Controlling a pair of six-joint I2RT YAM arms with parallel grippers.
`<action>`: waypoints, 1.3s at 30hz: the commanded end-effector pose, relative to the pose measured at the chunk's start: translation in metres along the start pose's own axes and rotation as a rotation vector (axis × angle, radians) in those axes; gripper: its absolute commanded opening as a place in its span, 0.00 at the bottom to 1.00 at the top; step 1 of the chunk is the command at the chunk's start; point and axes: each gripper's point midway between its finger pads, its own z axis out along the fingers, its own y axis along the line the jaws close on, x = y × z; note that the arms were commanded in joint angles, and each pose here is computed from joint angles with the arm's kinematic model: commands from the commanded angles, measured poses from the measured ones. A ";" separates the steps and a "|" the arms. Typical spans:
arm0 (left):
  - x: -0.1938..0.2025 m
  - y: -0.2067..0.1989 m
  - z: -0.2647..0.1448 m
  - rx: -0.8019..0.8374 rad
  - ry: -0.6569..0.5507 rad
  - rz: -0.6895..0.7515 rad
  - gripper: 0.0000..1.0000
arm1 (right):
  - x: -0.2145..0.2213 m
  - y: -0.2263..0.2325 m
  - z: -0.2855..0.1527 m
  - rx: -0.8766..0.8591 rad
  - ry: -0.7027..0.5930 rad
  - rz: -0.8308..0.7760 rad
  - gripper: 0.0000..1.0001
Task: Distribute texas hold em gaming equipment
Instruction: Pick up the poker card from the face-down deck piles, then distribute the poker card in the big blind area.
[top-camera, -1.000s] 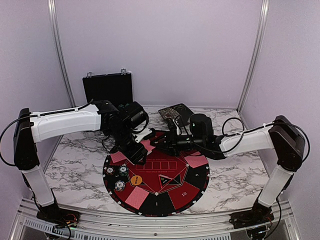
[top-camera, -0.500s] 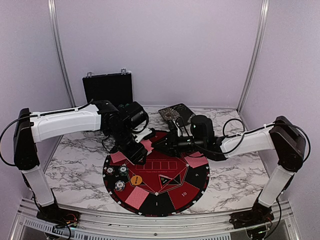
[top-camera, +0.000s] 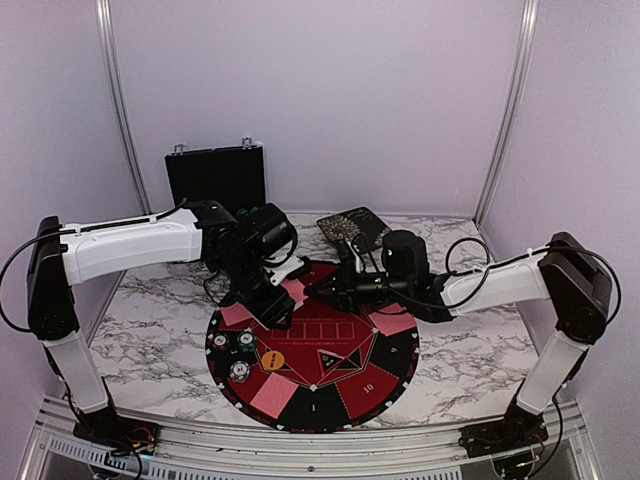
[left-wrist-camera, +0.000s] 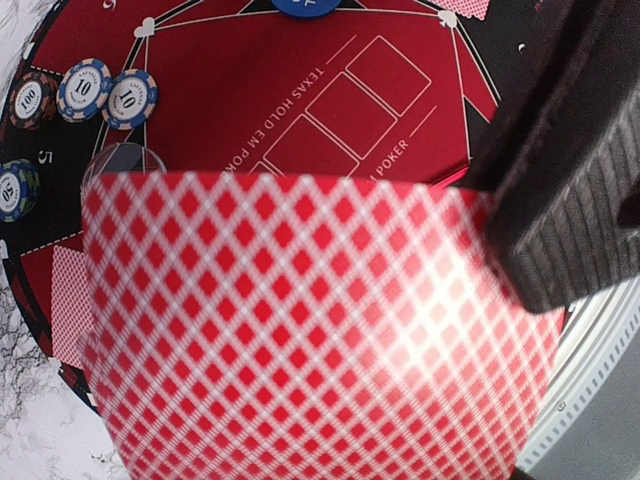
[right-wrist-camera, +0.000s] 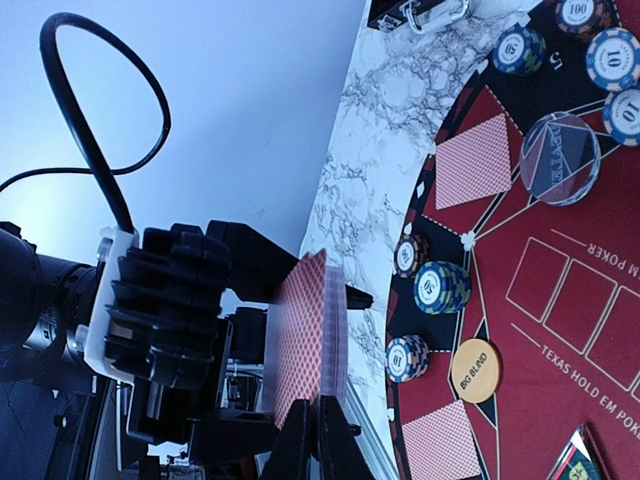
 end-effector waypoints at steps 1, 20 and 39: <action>-0.001 0.002 -0.003 -0.007 -0.005 0.005 0.39 | -0.002 0.008 -0.006 -0.017 -0.012 -0.018 0.01; 0.001 0.005 -0.004 -0.013 -0.005 0.000 0.39 | -0.016 0.009 -0.031 -0.024 -0.068 -0.006 0.00; 0.002 0.014 -0.008 -0.021 -0.018 -0.020 0.39 | -0.026 0.011 -0.063 -0.047 -0.117 0.012 0.00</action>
